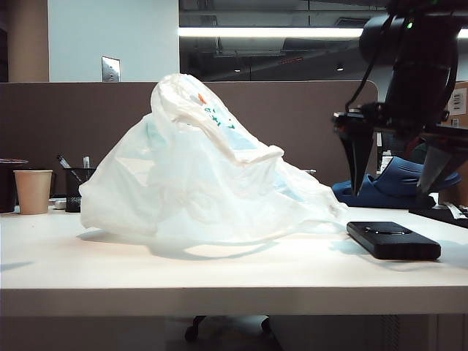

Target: Put the power bank into the bag.

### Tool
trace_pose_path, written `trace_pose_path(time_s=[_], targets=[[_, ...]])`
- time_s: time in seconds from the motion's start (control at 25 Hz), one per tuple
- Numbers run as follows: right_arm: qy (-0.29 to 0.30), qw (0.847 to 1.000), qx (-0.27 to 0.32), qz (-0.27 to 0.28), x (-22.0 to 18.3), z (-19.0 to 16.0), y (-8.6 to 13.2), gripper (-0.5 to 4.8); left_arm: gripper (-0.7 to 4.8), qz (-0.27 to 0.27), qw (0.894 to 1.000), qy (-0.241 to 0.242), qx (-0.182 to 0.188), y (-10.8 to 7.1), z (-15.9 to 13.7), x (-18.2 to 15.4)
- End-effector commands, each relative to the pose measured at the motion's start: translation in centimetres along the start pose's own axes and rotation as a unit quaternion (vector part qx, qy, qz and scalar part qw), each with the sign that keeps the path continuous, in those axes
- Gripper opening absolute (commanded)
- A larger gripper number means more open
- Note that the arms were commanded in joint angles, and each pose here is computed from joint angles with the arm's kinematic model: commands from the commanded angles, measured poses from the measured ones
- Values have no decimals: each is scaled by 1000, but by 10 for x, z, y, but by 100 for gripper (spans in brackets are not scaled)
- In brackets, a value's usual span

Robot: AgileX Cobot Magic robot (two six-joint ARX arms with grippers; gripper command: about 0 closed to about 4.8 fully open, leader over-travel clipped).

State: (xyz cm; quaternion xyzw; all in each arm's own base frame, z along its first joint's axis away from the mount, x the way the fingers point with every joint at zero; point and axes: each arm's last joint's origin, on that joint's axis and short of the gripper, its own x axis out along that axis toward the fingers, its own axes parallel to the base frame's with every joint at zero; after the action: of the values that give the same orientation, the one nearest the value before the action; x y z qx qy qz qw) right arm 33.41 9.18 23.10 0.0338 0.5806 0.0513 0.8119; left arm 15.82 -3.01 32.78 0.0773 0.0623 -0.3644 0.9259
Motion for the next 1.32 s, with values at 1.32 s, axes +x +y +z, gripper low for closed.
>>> trace_pose_path(time_s=[1.32], targets=[[8, 998, 48, -34, 55, 9, 0, 479, -6, 2, 1000, -6, 6, 0, 2, -1]])
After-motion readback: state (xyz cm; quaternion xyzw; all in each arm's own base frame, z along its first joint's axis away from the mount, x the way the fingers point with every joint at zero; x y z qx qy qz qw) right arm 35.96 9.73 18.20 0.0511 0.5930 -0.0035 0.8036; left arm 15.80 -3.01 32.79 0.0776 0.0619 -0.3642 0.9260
